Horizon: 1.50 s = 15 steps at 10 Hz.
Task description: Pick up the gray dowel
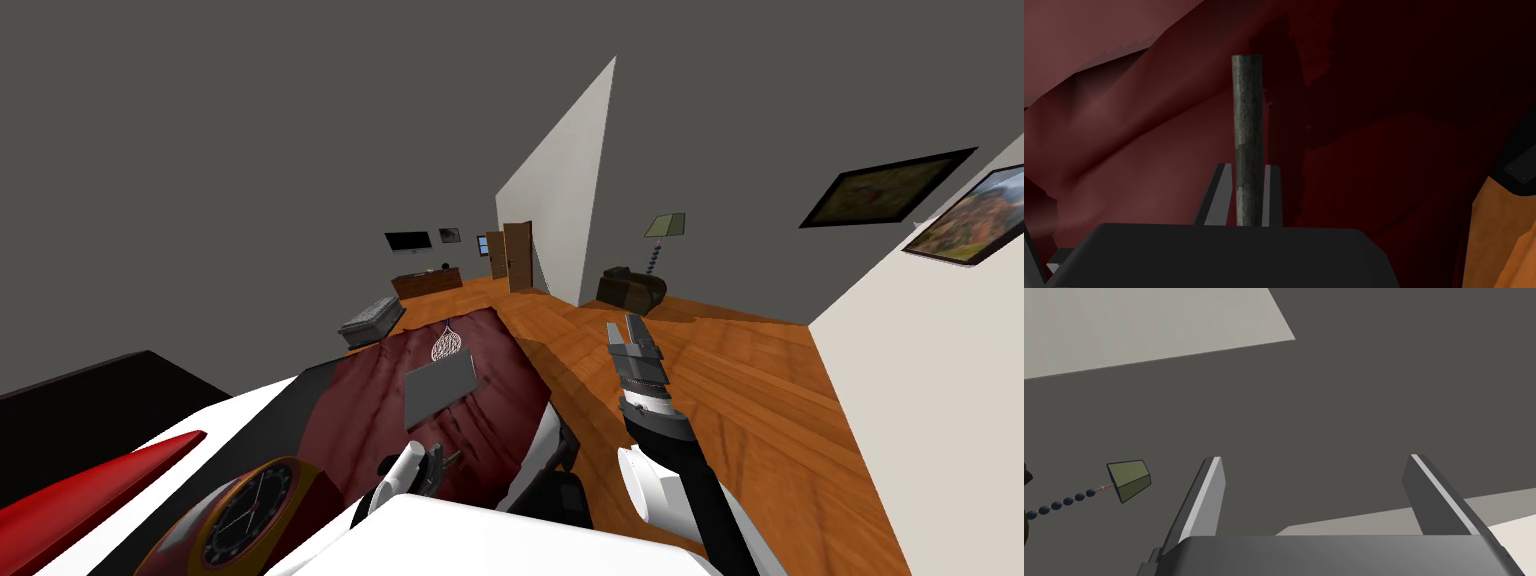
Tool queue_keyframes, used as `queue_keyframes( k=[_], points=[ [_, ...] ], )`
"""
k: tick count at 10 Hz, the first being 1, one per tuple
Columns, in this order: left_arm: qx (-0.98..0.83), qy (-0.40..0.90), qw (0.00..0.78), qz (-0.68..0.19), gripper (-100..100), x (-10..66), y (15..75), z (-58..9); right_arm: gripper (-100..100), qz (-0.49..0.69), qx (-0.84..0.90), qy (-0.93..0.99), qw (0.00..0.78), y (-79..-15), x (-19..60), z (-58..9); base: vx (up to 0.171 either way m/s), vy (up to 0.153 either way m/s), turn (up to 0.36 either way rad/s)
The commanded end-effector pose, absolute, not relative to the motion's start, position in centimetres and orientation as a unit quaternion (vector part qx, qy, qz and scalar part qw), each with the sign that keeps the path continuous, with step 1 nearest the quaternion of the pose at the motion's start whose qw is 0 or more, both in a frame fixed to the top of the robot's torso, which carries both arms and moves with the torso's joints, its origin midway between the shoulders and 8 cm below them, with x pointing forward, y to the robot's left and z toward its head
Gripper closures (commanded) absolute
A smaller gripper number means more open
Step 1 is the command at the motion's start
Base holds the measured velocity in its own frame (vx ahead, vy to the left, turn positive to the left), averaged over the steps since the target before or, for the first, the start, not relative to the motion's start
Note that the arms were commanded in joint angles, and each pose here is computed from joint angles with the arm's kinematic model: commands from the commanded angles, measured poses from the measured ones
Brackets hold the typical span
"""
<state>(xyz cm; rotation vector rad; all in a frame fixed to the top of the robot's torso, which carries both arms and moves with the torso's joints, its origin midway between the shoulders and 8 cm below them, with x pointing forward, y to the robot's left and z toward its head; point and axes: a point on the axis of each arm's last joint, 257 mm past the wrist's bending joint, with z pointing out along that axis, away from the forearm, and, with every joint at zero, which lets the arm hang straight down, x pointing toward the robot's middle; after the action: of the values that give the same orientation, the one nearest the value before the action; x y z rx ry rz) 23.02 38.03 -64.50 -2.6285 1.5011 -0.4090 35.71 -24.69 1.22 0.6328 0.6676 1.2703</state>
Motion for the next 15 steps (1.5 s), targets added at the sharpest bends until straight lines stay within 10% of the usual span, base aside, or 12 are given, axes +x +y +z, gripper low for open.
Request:
queue_keyframes(
  k=[1, 15],
  points=[
    [-0.864, 0.483, 0.041, -0.133, 100, 23.1, 37.9, -64.5, 0, 0.572, 0.285, 0.301, 0.708, -24.7, 35.7, 1.2, -0.015, 0.028, 0.001],
    [-0.864, 0.485, 0.048, -0.124, 100, 27.4, 35.2, -63.6, 0, 0.572, 0.285, 0.301, 0.708, -24.7, 35.7, 1.2, -0.034, 0.033, -0.026]
  ],
)
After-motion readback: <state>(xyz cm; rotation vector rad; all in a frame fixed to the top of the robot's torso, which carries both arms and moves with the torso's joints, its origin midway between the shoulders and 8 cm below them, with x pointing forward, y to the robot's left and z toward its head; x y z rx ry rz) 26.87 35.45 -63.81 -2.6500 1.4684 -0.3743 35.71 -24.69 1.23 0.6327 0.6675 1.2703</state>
